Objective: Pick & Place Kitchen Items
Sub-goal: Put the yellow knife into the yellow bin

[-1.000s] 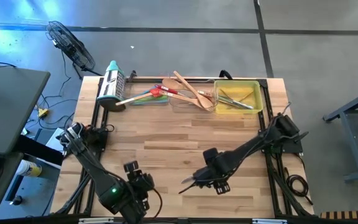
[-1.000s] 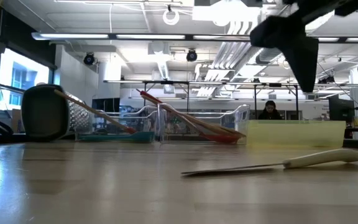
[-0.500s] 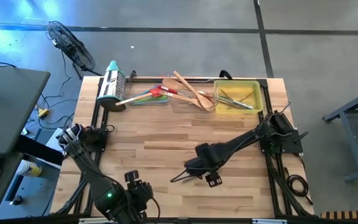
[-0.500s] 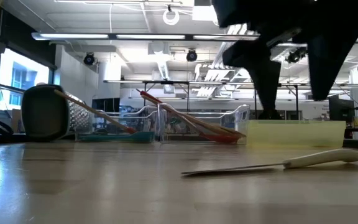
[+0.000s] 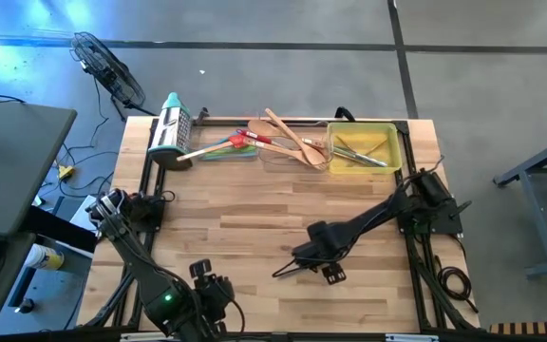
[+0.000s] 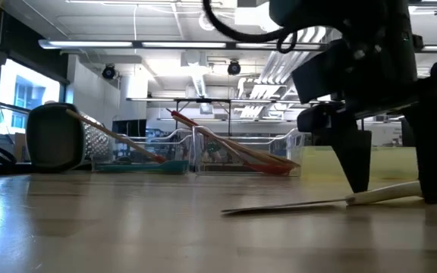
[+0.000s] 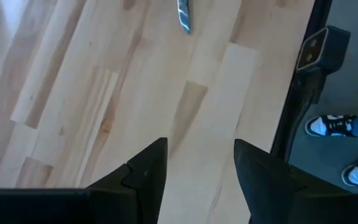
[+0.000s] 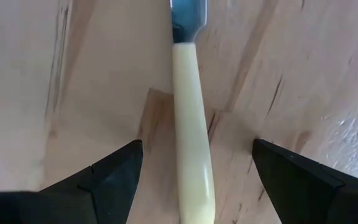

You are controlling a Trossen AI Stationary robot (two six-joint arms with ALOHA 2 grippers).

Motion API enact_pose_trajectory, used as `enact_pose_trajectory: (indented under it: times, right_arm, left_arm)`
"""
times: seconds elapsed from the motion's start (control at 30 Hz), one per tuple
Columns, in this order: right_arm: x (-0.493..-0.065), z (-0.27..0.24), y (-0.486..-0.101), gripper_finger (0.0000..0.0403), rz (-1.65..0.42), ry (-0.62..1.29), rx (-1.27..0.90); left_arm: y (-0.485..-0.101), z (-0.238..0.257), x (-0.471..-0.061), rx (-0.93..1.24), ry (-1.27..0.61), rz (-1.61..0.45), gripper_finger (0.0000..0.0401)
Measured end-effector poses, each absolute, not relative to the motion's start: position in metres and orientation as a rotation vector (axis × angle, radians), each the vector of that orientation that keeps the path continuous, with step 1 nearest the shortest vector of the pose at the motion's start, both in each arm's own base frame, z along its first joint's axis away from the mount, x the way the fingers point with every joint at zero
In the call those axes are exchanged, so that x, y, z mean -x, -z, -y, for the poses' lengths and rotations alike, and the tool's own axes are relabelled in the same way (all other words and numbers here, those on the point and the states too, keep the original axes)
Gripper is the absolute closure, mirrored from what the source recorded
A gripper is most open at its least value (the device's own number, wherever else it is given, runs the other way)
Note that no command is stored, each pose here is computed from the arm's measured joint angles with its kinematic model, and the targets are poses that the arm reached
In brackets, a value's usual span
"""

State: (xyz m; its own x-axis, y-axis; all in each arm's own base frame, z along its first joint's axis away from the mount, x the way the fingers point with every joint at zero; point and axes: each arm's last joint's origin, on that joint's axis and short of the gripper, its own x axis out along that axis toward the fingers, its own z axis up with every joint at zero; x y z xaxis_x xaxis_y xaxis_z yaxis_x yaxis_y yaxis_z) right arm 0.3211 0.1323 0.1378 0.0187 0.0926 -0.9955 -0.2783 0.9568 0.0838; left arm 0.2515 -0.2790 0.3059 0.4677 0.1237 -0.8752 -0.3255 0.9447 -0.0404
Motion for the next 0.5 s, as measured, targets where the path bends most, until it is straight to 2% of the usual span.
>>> enact_pose_trajectory:
  times: [0.23,0.5]
  right_arm:
    - [-0.309,-0.128,-0.119,0.0112,-1.510,-0.259,0.138]
    - [-0.307,-0.124,-0.113,0.0194,-1.493,-0.238,0.165]
  left_arm:
    - [-0.306,0.278,-0.252,0.192,-0.296,-1.026,0.0224]
    - [-0.306,0.278,-0.252,0.192,-0.297,-1.023,0.0224]
